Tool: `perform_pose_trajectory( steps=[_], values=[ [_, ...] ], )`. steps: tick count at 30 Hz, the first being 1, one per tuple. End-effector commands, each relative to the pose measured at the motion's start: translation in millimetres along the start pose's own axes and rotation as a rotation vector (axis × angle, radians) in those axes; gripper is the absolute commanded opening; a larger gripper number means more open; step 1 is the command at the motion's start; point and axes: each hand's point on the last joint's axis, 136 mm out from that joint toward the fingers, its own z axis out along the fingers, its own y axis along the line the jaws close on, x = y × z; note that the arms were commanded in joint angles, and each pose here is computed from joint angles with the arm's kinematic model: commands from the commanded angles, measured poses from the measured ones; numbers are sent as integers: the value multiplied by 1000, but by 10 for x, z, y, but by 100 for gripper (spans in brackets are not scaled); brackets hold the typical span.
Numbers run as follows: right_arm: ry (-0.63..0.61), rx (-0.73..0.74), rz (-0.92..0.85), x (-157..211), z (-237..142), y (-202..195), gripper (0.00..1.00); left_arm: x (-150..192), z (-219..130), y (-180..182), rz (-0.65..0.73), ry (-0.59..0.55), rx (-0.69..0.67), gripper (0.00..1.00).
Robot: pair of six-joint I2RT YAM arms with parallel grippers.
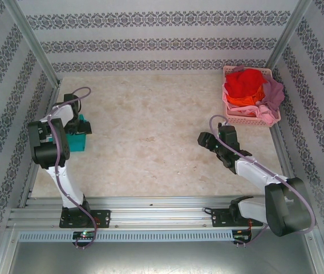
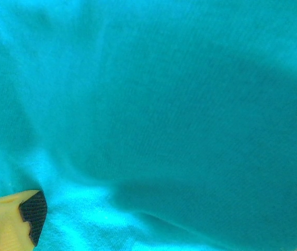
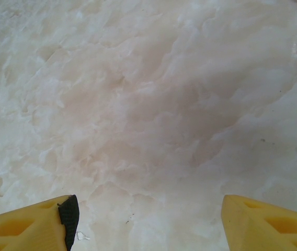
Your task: Fold and stack the t-shirts
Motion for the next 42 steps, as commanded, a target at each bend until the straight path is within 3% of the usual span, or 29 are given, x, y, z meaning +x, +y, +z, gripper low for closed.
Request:
perform_pose_trajectory(
  steps=[1, 7, 12, 17, 21, 24, 28, 33, 37, 41, 42],
  values=[
    [-31, -6, -19, -74, -21, 63, 73, -61, -202, 33, -18, -59, 11, 100],
    [-81, 27, -128, -223, -87, 48, 84, -83, -782, -437, -46, -344, 168, 100],
    [-202, 114, -215, -517, -205, -56, 98, 229, -1115, -912, -27, -565, 369, 100],
    [-314, 107, -217, -815, -288, -86, 98, 422, -1307, -943, 32, -770, 416, 100],
    [-398, 206, -309, -1063, -341, -228, 98, 443, -1493, -840, 66, -956, 401, 100],
    [-467, 258, -408, -1206, -332, -309, 98, 440, -1367, -844, 138, -1000, 344, 100],
    [-452, 322, -424, -1204, -137, -587, 98, 373, -1141, -794, 101, -996, 305, 100],
    [-479, 244, -400, -1075, 62, -715, 98, 195, -1097, -729, 55, -1064, 294, 100],
    [-471, 216, -438, -1012, 125, -659, 98, 99, -1012, -763, 33, -1041, 343, 100],
    [-472, 214, -439, -1012, 128, -657, 98, 126, -812, -926, 87, -1041, 385, 100],
    [-477, 212, -438, -1011, 131, -659, 98, 120, -848, -930, 84, -1086, 389, 100]
  ],
)
